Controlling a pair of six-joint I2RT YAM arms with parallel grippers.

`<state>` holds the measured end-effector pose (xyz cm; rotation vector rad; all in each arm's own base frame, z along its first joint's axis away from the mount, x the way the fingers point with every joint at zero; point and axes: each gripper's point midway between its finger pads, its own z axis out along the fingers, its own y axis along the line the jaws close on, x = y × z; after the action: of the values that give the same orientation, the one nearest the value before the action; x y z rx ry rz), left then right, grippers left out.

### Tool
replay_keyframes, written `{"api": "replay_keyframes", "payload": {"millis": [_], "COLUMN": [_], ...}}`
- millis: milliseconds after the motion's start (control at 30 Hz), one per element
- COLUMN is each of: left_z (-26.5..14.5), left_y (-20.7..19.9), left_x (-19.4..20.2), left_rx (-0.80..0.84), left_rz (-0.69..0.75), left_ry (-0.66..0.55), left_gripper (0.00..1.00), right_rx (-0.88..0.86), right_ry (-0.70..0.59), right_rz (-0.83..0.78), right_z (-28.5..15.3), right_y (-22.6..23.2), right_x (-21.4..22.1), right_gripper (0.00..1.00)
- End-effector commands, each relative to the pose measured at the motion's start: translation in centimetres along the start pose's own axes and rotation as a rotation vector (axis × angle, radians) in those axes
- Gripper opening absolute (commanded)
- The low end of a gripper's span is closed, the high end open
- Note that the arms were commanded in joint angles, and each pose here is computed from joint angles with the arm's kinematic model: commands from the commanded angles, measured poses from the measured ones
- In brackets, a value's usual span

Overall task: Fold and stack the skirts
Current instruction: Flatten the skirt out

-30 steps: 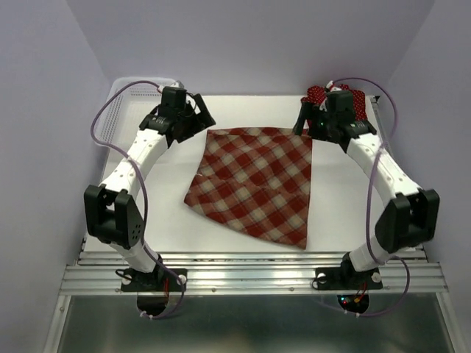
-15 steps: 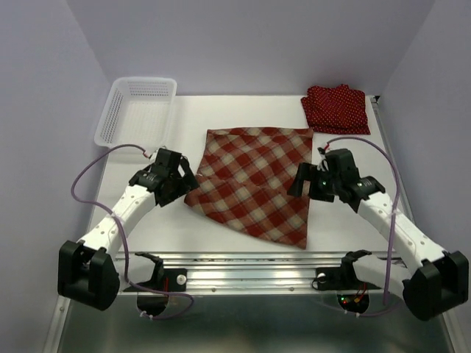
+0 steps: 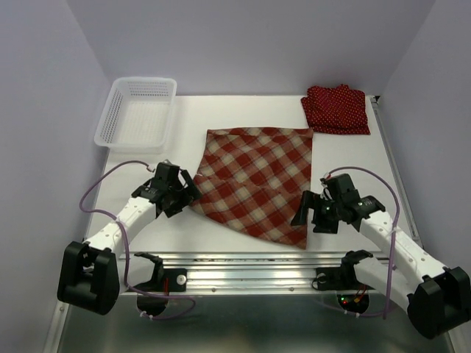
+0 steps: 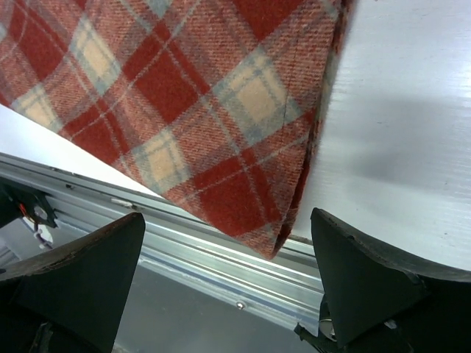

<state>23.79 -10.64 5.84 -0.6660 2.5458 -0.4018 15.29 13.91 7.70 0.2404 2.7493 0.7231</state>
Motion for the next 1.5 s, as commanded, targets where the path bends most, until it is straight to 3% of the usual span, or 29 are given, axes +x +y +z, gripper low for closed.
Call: {"api": "replay_keyframes", "payload": {"millis": [0, 267, 400, 600, 633, 700, 733, 867, 1033, 1233, 1300, 1467], "left_z": [0.4, 1.7, 1.8, 1.8, 1.8, 1.8, 1.7, 1.4, 1.2, 1.1, 1.2, 1.4], "left_y": [-1.8, -1.6, -1.9, -2.0, -2.0, -1.9, -2.0, -1.8, -1.4, -1.7, -2.0, -3.1], "left_x": [-1.1, -0.9, -1.0, -1.4, -1.5, -1.6, -1.7, -2.0, -2.2, -1.5, -1.2, -0.8], "left_rx": [0.075, 0.069, 0.081, 0.079, 0.077, 0.074, 0.073, 0.07, 0.055, 0.094, 0.121, 0.202], "left_rz": [0.01, 0.022, 0.022, 0.027, 0.028, 0.03, 0.031, 0.038, 0.046, 0.04, 0.037, 0.046], "left_ry": [-0.037, -0.021, -0.022, -0.033, -0.033, -0.03, -0.033, -0.04, -0.043, -0.026, -0.019, -0.012], "left_gripper": [0.96, 0.96, 0.97, 0.99, 0.99, 0.99, 0.99, 0.99, 0.99, 0.99, 0.99, 0.99], "right_rx": [-0.043, -0.067, -0.107, -0.19, -0.19, -0.148, -0.126, 0.012, 0.082, 0.245, 0.289, 0.238], "right_ry": [0.027, 0.111, 0.117, 0.121, 0.116, 0.03, -0.022, -0.159, -0.22, -0.375, -0.377, -0.322], "right_rz": [0.002, 0.012, 0.002, -0.013, -0.013, -0.001, 0.0, 0.024, 0.139, 0.272, 0.313, 0.306], "right_z": [0.5, 1.5, 1.9, 2.4, 2.4, 1.8, 1.4, 0.2, 0.5, -1.4, -1.6, -0.1], "right_y": [0.7, 0.6, 1.6, 3.6, 3.9, 4.5, 4.6, 3.6, 0.8, -5.5, -8.1, -8.0], "right_x": [0.6, 2.8, 2.6, 1.7, 1.2, -1.2, -2.4, -6.6, -10.4, -16.1, -16.7, -16.1], "right_gripper": [1.0, 0.97, 0.86, 0.4, 0.24, 0.03, 0.01, 0.01, 0.01, 0.01, 0.01, 0.01]}}
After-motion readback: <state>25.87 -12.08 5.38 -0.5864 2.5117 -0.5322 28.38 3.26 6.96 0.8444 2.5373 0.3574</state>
